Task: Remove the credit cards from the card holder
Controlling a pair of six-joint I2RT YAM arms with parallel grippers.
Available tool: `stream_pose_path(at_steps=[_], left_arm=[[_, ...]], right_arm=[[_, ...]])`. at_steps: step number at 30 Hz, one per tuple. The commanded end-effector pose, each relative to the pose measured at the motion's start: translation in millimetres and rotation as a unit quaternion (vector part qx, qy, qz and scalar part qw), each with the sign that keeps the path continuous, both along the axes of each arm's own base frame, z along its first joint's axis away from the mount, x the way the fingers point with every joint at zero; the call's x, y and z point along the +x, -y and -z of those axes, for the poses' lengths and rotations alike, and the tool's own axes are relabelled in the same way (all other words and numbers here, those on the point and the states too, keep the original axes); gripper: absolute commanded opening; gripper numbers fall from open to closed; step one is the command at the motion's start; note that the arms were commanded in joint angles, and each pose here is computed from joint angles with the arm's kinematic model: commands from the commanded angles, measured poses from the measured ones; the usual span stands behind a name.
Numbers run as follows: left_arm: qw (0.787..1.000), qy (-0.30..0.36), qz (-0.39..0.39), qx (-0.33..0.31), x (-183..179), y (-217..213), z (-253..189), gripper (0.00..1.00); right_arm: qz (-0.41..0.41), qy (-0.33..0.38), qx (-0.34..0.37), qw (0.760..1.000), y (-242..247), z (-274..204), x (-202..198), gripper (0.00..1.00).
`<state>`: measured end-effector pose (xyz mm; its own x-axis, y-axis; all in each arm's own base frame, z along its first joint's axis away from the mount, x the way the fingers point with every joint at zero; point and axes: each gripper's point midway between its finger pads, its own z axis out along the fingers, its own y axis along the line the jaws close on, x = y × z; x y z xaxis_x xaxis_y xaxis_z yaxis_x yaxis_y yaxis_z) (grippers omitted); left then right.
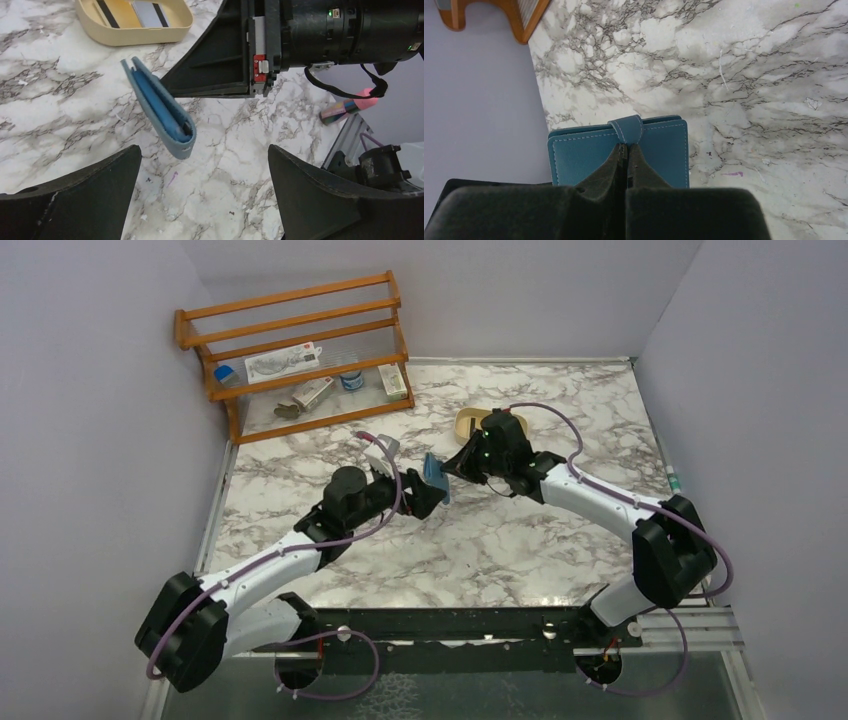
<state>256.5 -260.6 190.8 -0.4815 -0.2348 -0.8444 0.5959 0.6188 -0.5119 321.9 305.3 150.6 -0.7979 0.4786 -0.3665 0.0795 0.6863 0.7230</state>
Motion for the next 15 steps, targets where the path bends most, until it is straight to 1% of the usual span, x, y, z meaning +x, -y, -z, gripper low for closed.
stream_pose_path(at_steps=[1,5,6,8,9,12,14,15], left_arm=[[0.995,0.093,-0.033,0.019,16,18,-26,0.99],[0.992,0.097,-0.069,0.043,25,24,-17,0.99],[0.990,0.094,-0.093,0.050,31,20,-13,0.98],[0.986,0.090,-0.124,0.059,39,12,-5,0.96],[0.984,0.090,-0.137,0.064,42,8,-2,0.93],[0.980,0.107,-0.154,0.063,45,1,-4,0.78],[0.979,0.115,-0.152,0.066,44,1,-3,0.64],[0.979,0.118,-0.149,0.067,44,1,-3,0.55]], right_arm=[[0.004,0.008,0.031,0.999,-3,-23,-2,0.01],[0.004,0.006,0.037,0.999,-4,-26,-2,0.01],[0.002,0.005,0.039,0.999,-5,-27,-3,0.01],[0.000,0.004,0.042,0.999,-5,-29,-5,0.01],[0.000,0.004,0.042,0.999,-5,-30,-5,0.01],[0.001,0.006,0.043,0.999,-2,-34,-7,0.01],[0.004,0.006,0.039,0.999,1,-35,-8,0.01],[0.006,0.007,0.038,0.999,2,-36,-9,0.01]])
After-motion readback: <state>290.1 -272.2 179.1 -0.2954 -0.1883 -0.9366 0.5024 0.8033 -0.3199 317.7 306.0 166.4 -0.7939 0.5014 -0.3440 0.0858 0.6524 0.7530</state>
